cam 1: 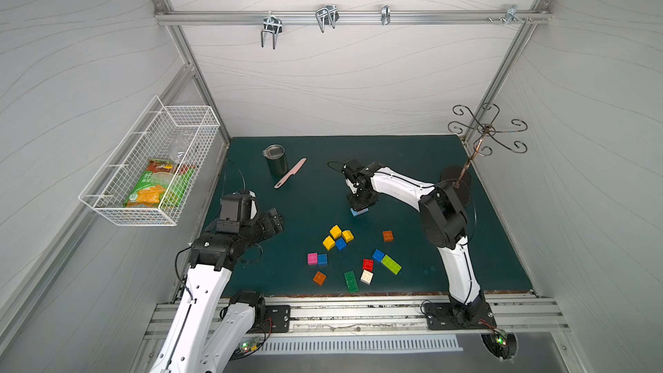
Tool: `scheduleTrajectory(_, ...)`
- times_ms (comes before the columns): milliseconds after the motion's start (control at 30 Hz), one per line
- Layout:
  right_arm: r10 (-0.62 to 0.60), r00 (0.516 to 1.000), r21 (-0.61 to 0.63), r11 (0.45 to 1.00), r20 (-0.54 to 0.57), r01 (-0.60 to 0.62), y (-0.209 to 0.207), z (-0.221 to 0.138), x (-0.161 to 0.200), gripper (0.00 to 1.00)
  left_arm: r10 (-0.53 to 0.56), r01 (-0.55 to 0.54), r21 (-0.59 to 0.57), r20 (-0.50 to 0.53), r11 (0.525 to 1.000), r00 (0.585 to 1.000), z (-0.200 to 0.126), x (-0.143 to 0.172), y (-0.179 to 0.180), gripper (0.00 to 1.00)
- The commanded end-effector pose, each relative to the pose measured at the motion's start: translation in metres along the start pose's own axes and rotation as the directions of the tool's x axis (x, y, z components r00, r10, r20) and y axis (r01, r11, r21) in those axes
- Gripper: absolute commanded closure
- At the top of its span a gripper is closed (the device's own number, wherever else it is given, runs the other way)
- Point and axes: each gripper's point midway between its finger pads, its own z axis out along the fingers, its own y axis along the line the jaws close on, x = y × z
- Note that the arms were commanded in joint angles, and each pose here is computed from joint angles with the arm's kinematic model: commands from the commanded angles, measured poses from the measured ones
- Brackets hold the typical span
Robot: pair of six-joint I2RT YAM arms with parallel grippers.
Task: Assemble the number 1 with lego
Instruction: Assemble the lego brick with the lego brick.
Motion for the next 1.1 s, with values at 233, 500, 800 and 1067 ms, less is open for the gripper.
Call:
scheduleTrajectory(233,-0.034,0.997,-0.007,0.999,-0.07,0.034,-0.004,0.033,0.01,0.94,0.01,-0.011,0.035,0.031,0.999,0.999,-0.001,-0.009,-0.009,0.16)
scheduleTrajectory(500,0.0,0.992,0.0,1.0,-0.124,0.0,-0.007,0.046,0.01,0.94,0.01,-0.011,0.034,0.027,0.999,1.0,0.0,-0.009,-0.009,0.16)
scheduleTrajectory(800,0.028,0.974,0.066,0.998,-0.226,-0.013,-0.015,0.072,0.026,0.94,0.01,-0.011,0.034,0.029,0.999,1.0,-0.001,-0.009,-0.009,0.16)
scheduleTrajectory(1067,0.203,0.921,0.127,0.977,-0.332,-0.169,-0.015,0.09,0.053,0.95,0.011,-0.013,0.037,0.038,0.999,0.999,-0.003,-0.009,-0.009,0.16)
